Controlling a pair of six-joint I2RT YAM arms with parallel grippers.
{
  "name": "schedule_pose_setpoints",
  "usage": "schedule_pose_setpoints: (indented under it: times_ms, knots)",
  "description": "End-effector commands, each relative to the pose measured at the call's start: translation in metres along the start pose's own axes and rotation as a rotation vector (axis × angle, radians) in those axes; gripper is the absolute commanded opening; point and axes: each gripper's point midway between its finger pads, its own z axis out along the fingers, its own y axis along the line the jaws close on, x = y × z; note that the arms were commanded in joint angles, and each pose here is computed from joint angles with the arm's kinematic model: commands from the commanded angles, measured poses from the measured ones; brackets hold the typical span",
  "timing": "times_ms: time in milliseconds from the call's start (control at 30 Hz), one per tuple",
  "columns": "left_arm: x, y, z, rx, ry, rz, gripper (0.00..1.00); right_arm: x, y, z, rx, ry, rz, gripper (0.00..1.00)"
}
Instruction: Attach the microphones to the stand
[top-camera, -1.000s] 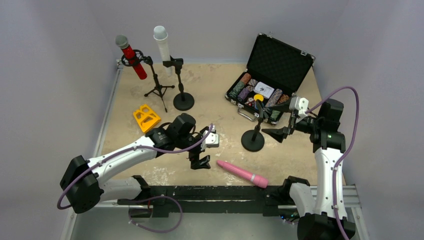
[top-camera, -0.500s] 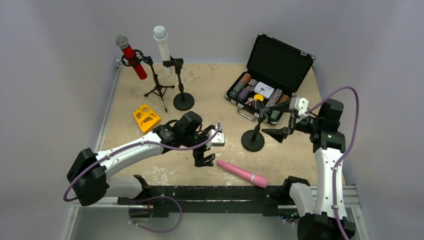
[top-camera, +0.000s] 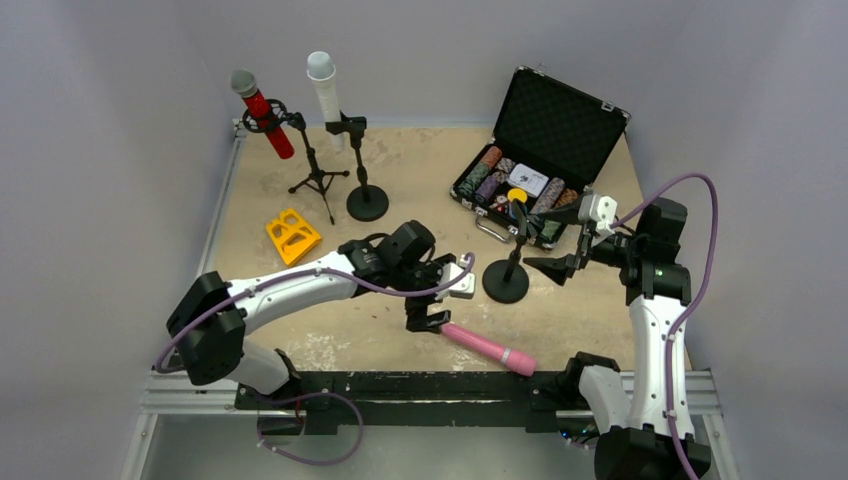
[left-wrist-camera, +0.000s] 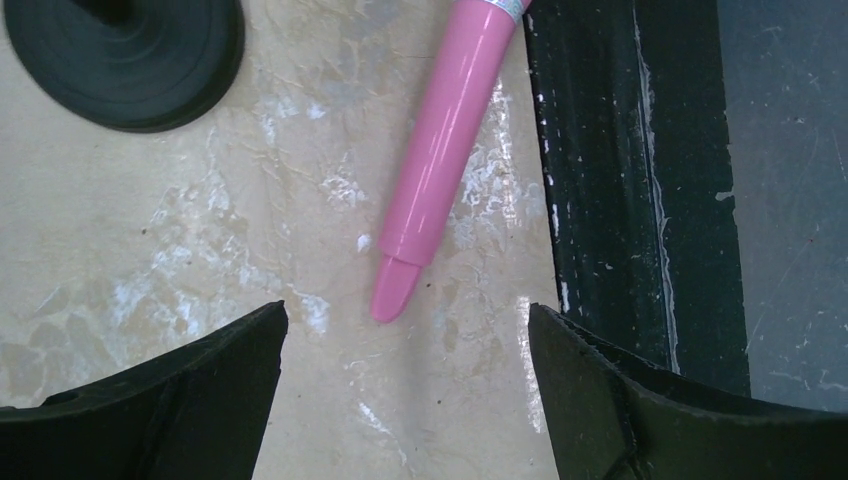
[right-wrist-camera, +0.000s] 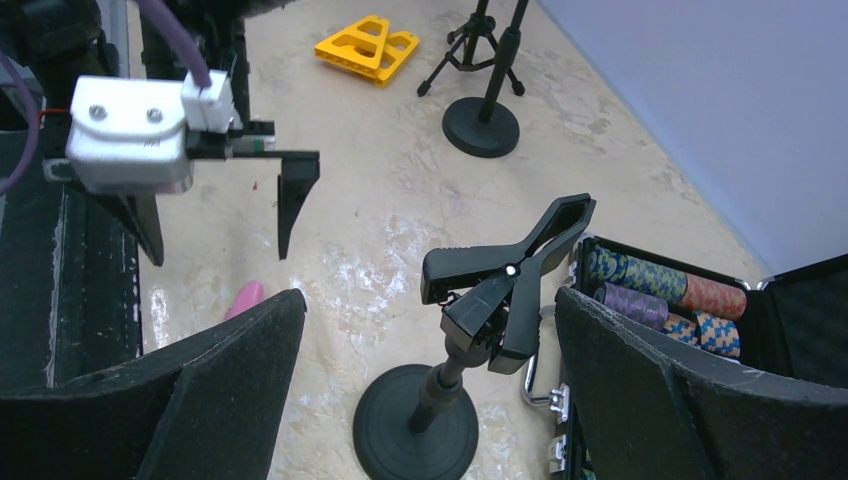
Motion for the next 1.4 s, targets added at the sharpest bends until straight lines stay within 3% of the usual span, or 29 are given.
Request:
schedule_pose_setpoints:
  times_ms: [0, 333, 600, 833, 1000, 1167, 1367]
  knots:
    - [-0.005, -0.009, 0.017, 0.051, 0.030, 0.078, 0.92, -0.004, 0.005, -0.001, -0.007, -0.011, -0.026, 0.99]
    - [0.007, -0.006, 0.070, 0.011, 0.122, 0.088, 0.82, -0.005, 0.006, -0.002, -0.010, -0.012, -0.036, 0.98]
    - [0.006, -0.001, 0.095, -0.044, 0.123, 0.114, 0.76, -0.005, 0.006, -0.002, -0.011, -0.013, -0.037, 0.99]
    - [0.012, -0.008, 0.116, -0.059, 0.156, 0.095, 0.62, -0.005, 0.007, -0.002, -0.013, -0.014, -0.036, 0.99]
    - [0.023, -0.014, 0.121, -0.067, 0.196, 0.082, 0.45, -0.006, 0.008, -0.002, -0.016, -0.017, -0.036, 0.99]
    - [0.033, -0.011, 0.116, -0.102, 0.240, 0.047, 0.02, -0.007, 0.008, -0.002, -0.016, -0.018, -0.038, 0.99]
    - [0.018, -0.021, 0.088, -0.157, 0.112, -0.067, 0.00, -0.007, 0.007, -0.003, -0.005, -0.008, -0.047, 0.99]
